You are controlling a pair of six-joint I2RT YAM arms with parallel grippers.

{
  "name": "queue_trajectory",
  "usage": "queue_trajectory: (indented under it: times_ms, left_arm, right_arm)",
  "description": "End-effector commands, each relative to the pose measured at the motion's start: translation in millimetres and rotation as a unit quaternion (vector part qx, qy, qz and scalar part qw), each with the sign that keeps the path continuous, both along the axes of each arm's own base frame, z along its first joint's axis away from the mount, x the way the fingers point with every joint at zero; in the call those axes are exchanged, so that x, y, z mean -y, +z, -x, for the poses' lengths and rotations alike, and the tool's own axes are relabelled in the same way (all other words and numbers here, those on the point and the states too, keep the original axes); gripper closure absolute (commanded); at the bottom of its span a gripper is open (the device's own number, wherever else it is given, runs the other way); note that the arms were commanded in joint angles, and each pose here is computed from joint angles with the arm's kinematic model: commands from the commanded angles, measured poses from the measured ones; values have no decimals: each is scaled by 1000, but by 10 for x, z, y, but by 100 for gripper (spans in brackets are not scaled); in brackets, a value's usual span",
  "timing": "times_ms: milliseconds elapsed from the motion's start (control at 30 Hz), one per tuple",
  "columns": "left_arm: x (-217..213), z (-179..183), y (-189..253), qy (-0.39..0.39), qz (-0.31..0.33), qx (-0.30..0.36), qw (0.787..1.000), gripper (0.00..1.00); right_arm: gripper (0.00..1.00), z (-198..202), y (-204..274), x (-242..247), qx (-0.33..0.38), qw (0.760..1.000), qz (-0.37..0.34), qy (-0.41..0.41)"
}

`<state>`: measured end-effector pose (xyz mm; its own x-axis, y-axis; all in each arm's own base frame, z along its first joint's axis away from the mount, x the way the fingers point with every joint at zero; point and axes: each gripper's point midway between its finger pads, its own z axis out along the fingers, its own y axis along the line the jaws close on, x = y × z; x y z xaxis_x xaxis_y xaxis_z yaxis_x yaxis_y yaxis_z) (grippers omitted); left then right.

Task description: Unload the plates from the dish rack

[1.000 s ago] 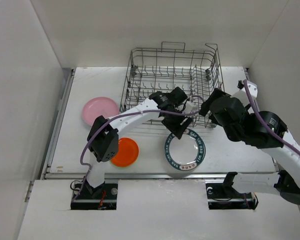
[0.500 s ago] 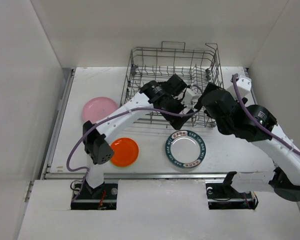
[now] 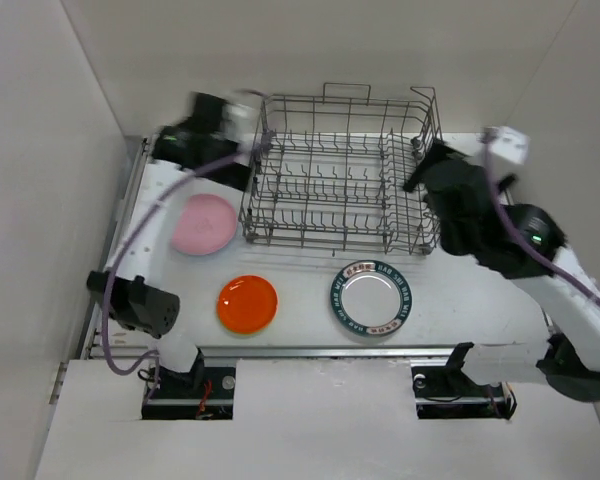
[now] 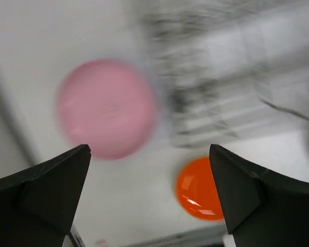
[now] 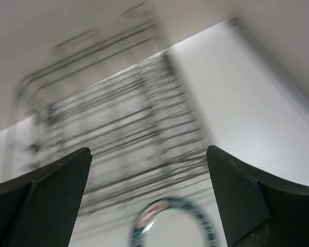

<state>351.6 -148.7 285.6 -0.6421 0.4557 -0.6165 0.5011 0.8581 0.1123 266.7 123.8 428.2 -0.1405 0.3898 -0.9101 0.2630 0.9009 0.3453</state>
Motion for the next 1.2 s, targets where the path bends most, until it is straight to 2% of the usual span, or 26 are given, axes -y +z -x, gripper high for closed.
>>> queue_trajectory:
  times_ms: [0,33,100,133,200,333,667,1167]
  left_arm:
    - [-2150,376,539,417,2,72,906,0]
    - [-2393,466,475,453,-3,67,889,0]
    - [-2584,557,477,483,-10,77,872,0]
    - [-2704,634,466,505,-9,76,860,0]
    - [-2772,711,382,526,0,66,848,0]
    - [-2705,745,278,520,26,49,852,0]
    - [-2666,823,339,513,32,71,855,0]
    - [-2605,801,301,503,45,63,861,0]
  right_arm:
    - [1,1038,503,2027,69,963,115,-233]
    - [1,1087,498,2078,69,965,110,-228]
    - [1,1161,480,2126,74,975,79,-196]
    - [1,1170,470,2115,66,978,91,-175]
    - [1,1142,443,1993,58,987,95,-117]
    - [1,1087,416,1873,49,990,100,-88]
    - [1,1006,336,1758,34,990,117,-77]
    - [1,974,293,1699,30,990,120,-67]
